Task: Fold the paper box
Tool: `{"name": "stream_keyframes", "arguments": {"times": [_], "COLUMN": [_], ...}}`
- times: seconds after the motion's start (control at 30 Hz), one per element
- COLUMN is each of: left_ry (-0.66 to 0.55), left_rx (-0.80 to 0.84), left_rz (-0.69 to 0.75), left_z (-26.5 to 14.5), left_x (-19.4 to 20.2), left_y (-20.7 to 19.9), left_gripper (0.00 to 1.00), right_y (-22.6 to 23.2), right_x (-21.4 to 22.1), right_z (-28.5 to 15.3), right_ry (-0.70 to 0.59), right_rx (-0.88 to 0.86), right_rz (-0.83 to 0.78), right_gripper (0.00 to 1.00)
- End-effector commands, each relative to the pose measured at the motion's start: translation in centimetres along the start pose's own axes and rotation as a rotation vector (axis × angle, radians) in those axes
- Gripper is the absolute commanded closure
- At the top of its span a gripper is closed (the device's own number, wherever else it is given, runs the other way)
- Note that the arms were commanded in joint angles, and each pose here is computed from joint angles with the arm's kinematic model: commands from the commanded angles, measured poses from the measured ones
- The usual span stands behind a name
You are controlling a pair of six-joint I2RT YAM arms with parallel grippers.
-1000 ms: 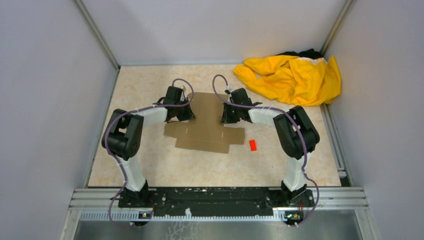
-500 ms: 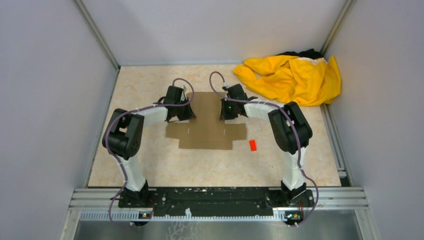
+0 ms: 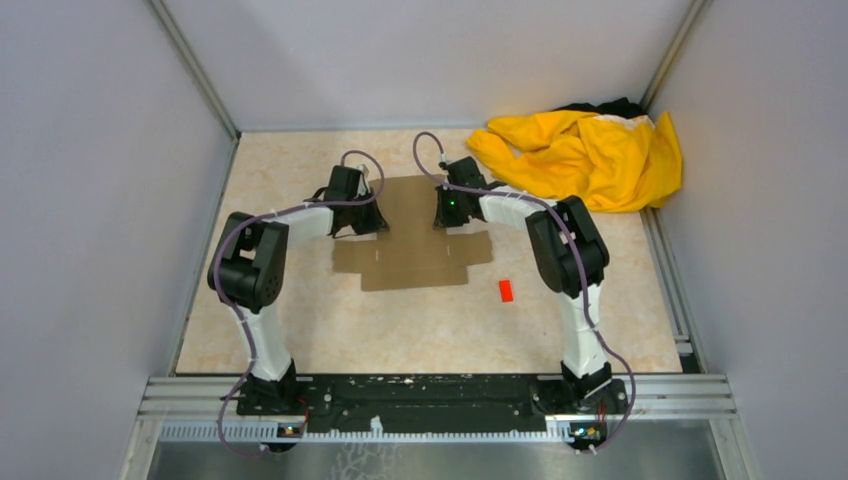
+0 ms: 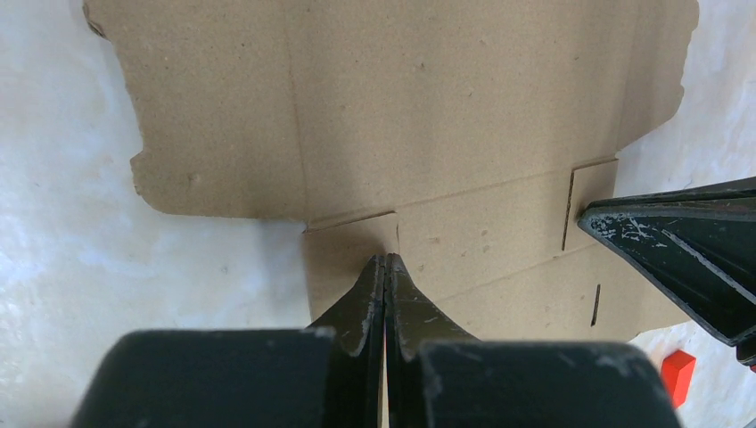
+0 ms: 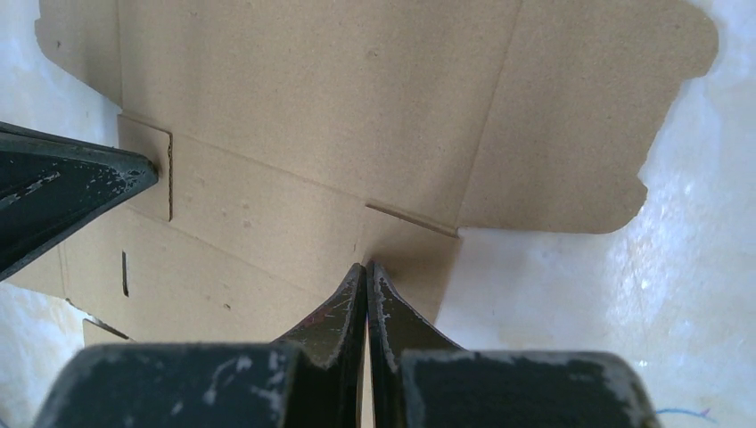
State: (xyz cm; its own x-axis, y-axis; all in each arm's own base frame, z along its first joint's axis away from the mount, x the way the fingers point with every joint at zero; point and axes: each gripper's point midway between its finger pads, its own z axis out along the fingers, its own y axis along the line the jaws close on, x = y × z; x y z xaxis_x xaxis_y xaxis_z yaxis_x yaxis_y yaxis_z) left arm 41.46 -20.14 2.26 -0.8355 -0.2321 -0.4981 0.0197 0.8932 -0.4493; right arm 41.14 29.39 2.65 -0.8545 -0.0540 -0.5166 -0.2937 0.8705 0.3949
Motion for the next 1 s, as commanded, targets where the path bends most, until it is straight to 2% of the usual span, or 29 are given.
{"name": "stream_keyframes", "arguments": {"times": [0.0, 0.37, 0.53, 0.8, 0.97], "left_ry": [0.195, 0.184, 0.138, 0.018, -0.103], "left_rx": [-0.178, -0.126, -0.090, 0.029, 0.082], "left_rz": [0.002, -0.002, 0.020, 0.032, 0.068], "left_z": [1.7, 3.3, 2.8, -0.4, -4.0], "left_x": [6.0, 3.9, 1.9, -3.5, -8.0], "left_y": [6.1, 5.4, 4.3, 0.3, -2.7], "left_gripper": [1.00, 1.00, 1.00, 0.95, 0.89], "right_y": [-2.4, -2.4, -2.2, 1.0, 3.0], "right_x": [3.7, 2.4, 1.8, -4.2, -8.5], "right_z": [3.1, 4.8, 4.4, -0.1, -4.4], "right_ry": [0.110, 0.120, 0.112, -0.016, -0.118], "right_rx": [0.089, 0.088, 0.073, -0.033, -0.100], "right_rz": [-0.001, -0.004, -0.009, -0.044, -0.071], "right_gripper": [1.00, 1.00, 1.00, 1.00, 0.93]}}
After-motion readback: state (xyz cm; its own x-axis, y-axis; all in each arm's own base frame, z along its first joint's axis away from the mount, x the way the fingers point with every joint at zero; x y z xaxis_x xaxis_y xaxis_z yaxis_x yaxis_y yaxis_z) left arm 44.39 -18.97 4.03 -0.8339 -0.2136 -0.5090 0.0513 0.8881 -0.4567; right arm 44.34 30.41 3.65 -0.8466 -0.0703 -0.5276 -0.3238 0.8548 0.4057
